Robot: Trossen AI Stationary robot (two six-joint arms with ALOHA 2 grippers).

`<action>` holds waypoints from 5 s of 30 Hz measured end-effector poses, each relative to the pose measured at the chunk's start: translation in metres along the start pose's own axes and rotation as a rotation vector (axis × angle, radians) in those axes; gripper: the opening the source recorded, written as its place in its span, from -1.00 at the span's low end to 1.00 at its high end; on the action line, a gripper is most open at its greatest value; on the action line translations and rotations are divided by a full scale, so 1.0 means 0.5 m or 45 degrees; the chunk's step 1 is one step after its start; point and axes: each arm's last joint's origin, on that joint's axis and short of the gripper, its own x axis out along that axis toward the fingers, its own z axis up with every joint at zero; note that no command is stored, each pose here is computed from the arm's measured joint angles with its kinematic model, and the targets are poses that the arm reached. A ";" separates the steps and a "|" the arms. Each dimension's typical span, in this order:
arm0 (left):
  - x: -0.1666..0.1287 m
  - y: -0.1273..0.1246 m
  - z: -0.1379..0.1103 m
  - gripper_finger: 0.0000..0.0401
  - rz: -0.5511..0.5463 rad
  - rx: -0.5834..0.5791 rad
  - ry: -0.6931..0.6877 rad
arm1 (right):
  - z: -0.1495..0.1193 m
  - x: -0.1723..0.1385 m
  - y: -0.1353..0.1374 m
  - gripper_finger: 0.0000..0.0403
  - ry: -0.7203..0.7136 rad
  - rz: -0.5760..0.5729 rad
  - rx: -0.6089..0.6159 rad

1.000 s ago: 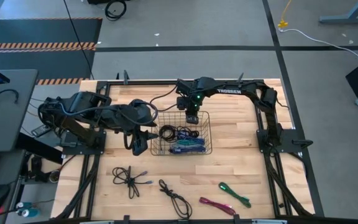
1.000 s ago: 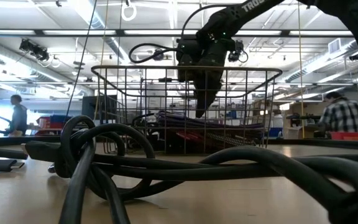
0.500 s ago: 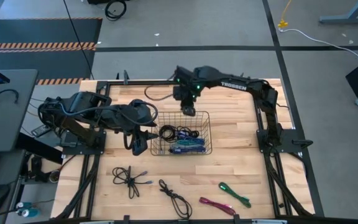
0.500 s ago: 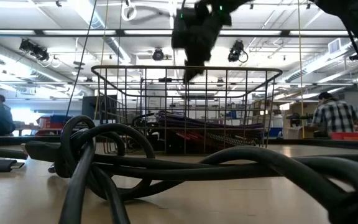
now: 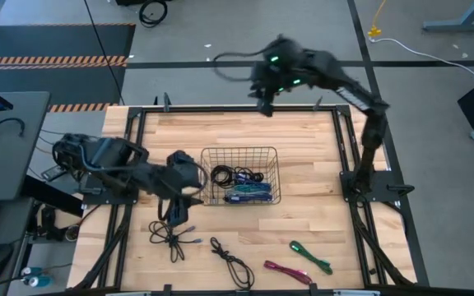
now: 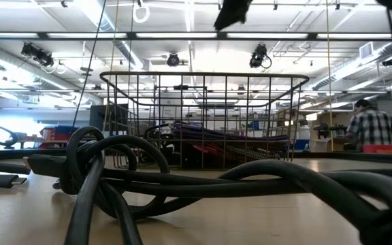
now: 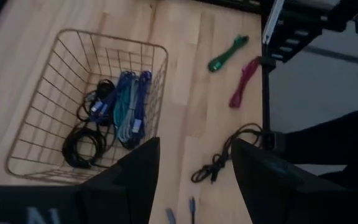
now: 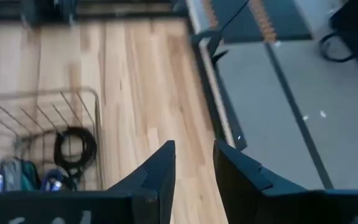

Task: Pick and place USB-C Cables
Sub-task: Put the black charger cable into the wire basket

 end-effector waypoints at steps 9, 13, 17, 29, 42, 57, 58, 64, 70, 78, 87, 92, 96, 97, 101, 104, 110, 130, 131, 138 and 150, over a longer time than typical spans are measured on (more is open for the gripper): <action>0.082 -0.034 -0.023 0.03 0.140 -0.008 0.213 | -0.005 -0.211 0.022 -0.43 -0.360 0.018 0.130; 0.143 -0.058 -0.024 0.02 0.102 0.145 0.303 | -0.013 -0.276 0.040 -0.43 -0.483 0.072 0.174; 0.207 -0.087 -0.017 0.02 -0.080 0.381 0.335 | -0.021 -0.323 0.055 -0.43 -0.573 0.155 0.228; 0.341 -0.097 -0.025 0.02 -0.173 0.546 0.483 | -0.013 -0.352 0.102 -0.44 -0.632 0.476 0.366; 0.541 -0.179 -0.118 0.03 -0.199 0.490 0.655 | -0.003 -0.358 0.120 -0.43 -0.681 0.678 0.276; 0.629 -0.201 -0.182 0.03 -0.222 0.625 0.756 | -0.003 -0.359 0.121 -0.43 -0.687 0.698 0.238; 0.635 -0.200 -0.188 0.03 -0.216 0.628 0.777 | -0.003 -0.359 0.121 -0.43 -0.687 0.698 0.238; 0.652 -0.202 -0.204 0.03 -0.229 0.664 0.815 | -0.003 -0.359 0.121 -0.44 -0.688 0.697 0.230; 0.659 -0.202 -0.206 0.03 -0.239 0.659 0.812 | -0.003 -0.359 0.121 -0.43 -0.691 0.694 0.221; 0.690 -0.205 -0.226 0.03 -0.296 0.640 0.854 | -0.003 -0.359 0.121 -0.43 -0.692 0.693 0.218; 0.707 -0.198 -0.230 -0.14 -0.305 0.579 0.874 | -0.004 -0.358 0.122 -0.44 -0.682 0.693 0.221; 0.712 -0.185 -0.222 -0.67 -0.310 0.464 0.897 | -0.004 -0.358 0.122 -0.44 -0.682 0.693 0.221; 0.711 -0.175 -0.214 -0.88 -0.307 0.358 0.935 | -0.004 -0.358 0.121 -0.44 -0.682 0.693 0.222; 0.709 -0.173 -0.212 -0.88 -0.299 0.346 0.940 | -0.004 -0.358 0.121 -0.44 -0.681 0.693 0.224; 0.681 -0.174 -0.180 -0.88 -0.322 0.336 0.886 | -0.004 -0.358 0.121 -0.44 -0.679 0.695 0.229; 0.648 -0.178 -0.145 -0.88 -0.351 0.313 0.833 | -0.004 -0.358 0.121 -0.44 -0.678 0.694 0.231; 0.558 -0.185 -0.060 -0.88 -0.378 0.286 0.717 | -0.006 -0.357 0.117 -0.44 -0.671 0.684 0.240; 0.342 0.123 0.119 -0.88 0.242 0.148 0.370 | -0.009 -0.355 0.098 -0.44 -0.676 0.641 0.263; 0.344 0.142 0.122 -0.88 0.258 0.139 0.385 | -0.008 -0.356 0.098 -0.44 -0.684 0.640 0.261; 0.382 0.268 0.147 -0.88 0.374 -0.069 0.381 | -0.007 -0.357 0.098 -0.44 -0.699 0.632 0.232; 0.519 0.330 0.116 -0.88 0.368 -0.283 0.559 | -0.007 -0.356 0.098 -0.44 -0.696 0.631 0.227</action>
